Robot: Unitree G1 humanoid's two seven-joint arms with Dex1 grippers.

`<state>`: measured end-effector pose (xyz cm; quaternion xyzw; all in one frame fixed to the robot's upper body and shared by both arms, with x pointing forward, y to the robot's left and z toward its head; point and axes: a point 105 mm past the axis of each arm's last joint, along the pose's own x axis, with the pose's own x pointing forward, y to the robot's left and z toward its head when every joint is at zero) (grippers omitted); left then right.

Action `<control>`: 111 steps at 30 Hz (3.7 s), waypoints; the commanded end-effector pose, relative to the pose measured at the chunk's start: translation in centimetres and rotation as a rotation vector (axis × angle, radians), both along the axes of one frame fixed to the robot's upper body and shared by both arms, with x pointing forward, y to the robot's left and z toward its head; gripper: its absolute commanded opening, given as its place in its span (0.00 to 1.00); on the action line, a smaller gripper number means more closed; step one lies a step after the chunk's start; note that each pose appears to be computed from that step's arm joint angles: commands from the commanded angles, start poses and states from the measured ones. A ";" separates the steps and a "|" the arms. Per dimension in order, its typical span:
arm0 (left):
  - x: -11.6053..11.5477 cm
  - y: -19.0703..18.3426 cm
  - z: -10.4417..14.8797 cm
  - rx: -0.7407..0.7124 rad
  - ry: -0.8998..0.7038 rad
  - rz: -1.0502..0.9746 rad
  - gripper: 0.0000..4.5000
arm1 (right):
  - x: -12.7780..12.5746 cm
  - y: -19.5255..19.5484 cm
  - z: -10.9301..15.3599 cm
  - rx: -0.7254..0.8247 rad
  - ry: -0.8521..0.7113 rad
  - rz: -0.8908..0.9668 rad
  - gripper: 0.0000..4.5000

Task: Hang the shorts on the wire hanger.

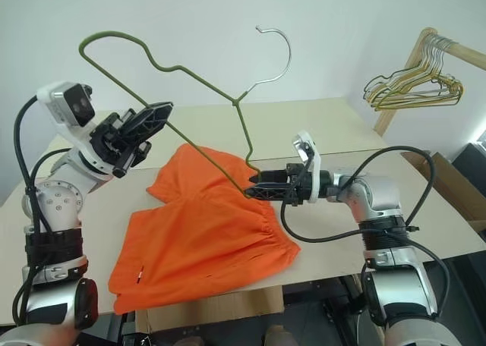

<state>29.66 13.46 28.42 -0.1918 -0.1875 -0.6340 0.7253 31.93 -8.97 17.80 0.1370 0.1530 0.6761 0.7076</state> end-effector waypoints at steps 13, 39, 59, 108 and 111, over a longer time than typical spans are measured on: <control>0.2 -0.1 0.4 -0.024 -0.024 0.018 0.00 | -0.6 1.2 1.1 0.007 -0.059 0.066 0.46; 2.2 1.0 -12.7 0.705 0.078 0.160 1.00 | -2.9 -6.9 -0.5 -0.023 0.204 -0.230 0.00; -0.5 0.9 -14.8 1.122 -0.237 -0.029 1.00 | -14.0 -16.4 -8.8 -0.422 0.824 -0.352 0.00; -2.6 3.1 -16.5 1.218 -0.204 0.063 1.00 | -9.3 -12.9 -8.3 -0.270 0.815 -0.016 0.00; -2.5 3.1 -16.6 1.223 -0.203 0.072 1.00 | -8.4 -12.7 -8.8 -0.270 0.842 -0.037 0.00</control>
